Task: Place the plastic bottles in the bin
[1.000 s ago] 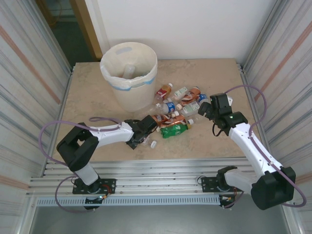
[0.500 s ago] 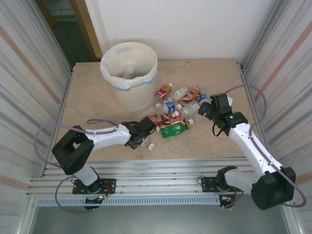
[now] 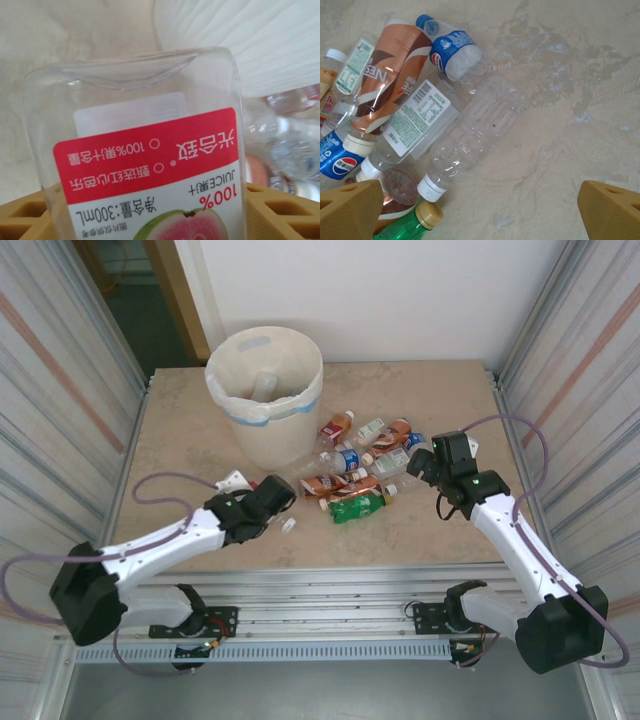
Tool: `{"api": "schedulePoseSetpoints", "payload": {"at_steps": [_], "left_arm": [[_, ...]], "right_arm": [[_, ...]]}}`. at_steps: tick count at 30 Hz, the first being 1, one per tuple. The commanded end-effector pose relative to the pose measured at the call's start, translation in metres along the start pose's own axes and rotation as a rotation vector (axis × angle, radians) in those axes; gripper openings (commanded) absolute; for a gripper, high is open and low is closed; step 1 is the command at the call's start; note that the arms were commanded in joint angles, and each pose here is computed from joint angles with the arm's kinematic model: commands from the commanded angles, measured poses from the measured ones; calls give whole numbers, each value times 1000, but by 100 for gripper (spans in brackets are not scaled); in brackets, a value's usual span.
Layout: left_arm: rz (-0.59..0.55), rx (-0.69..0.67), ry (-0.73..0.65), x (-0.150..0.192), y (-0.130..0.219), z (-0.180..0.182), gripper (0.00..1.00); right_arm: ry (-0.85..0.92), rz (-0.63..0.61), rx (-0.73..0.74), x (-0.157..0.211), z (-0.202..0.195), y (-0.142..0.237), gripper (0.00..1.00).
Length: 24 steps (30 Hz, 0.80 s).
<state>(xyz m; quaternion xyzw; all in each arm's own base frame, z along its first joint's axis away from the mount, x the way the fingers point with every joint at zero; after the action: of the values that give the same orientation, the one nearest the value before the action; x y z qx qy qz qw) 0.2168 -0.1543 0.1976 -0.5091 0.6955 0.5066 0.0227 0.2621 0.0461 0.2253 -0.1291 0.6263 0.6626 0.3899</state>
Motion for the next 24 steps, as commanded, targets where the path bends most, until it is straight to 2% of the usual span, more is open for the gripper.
{"api": "schedulePoseSetpoints", "payload": {"at_steps": [1, 7, 16, 24], "left_arm": [[-168, 84, -145, -41, 28, -18, 44], [-255, 270, -295, -87, 60, -64, 44], [-306, 542, -491, -158, 82, -138, 44], [-411, 626, -647, -212, 86, -199, 44]], "right_arm": [[-23, -9, 4, 1, -4, 2, 98], [-24, 5, -1, 3, -3, 0, 98], [-32, 2, -6, 7, -5, 4, 98], [-21, 13, 11, 14, -9, 7, 98]]}}
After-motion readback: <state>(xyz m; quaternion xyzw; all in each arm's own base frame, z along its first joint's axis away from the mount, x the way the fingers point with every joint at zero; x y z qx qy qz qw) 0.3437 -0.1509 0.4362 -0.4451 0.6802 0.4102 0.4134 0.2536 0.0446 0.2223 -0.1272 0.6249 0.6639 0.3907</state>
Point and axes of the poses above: each hand's point on the last joint's axis, 136 mm out from that joint toward the fingers, its own y axis back along the fingers, its own z axis along the line the jaws close on, x = y × z, the point moved 6 cm from there along y, back along the fingers, and after that the axes turned 5 degrees about y, right-handed, at the moved point
